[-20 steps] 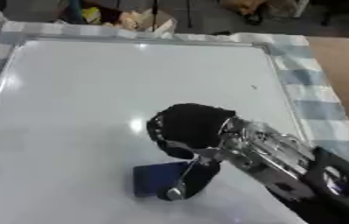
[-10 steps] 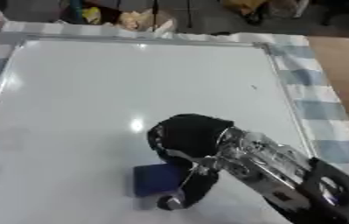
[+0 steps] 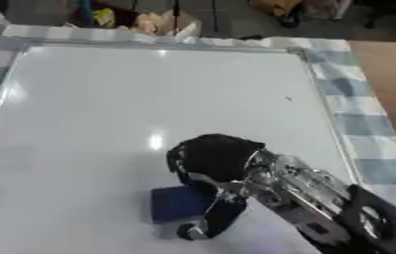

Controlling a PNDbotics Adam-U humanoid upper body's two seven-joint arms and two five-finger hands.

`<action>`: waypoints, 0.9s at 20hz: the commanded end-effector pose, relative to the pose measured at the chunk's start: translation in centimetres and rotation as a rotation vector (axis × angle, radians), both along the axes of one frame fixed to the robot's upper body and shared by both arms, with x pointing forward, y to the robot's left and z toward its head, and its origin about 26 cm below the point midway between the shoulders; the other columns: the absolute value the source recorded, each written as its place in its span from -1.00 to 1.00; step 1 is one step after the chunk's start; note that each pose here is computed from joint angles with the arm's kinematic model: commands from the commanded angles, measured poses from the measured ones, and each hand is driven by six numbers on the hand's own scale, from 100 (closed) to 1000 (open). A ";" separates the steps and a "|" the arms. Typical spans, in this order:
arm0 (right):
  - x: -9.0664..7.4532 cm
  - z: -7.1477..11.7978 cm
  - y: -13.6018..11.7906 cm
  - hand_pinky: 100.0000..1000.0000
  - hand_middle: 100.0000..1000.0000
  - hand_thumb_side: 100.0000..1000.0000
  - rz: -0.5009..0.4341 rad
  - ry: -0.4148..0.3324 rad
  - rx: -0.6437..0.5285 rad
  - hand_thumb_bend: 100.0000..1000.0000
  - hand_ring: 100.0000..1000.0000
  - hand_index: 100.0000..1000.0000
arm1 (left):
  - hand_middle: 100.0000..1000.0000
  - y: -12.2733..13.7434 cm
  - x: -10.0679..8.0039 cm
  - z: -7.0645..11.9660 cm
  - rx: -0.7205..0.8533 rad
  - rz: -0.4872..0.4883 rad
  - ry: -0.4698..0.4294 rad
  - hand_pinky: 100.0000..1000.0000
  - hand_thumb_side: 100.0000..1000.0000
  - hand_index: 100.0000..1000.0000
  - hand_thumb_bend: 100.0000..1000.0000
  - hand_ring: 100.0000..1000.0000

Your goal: Wipe the whiteboard clean with a brush.

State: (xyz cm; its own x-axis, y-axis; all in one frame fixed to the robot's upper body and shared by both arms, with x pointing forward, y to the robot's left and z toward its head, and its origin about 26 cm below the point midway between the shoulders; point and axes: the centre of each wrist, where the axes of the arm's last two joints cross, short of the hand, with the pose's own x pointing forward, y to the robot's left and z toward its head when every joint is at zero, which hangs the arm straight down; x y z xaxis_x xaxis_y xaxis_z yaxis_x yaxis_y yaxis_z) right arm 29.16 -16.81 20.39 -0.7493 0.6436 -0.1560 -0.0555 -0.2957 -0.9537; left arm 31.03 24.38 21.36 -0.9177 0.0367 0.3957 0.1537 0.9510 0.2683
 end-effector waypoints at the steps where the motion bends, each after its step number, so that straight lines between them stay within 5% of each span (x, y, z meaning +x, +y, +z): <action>1: -0.2 0.5 -0.1 0.51 0.35 -0.15 -0.007 -0.030 0.009 -0.21 0.62 -1.00 | 0.00 -0.1 -0.3 0.5 0.008 -0.005 -0.021 -0.39 0.88 0.18 -0.96 0.28; 18: -0.3 -0.2 -0.4 0.52 0.34 -0.42 -0.043 -0.016 0.034 -0.34 0.62 -1.00 | 0.00 -0.2 -0.3 0.5 0.010 -0.006 -0.018 -0.39 0.88 0.17 -0.97 0.29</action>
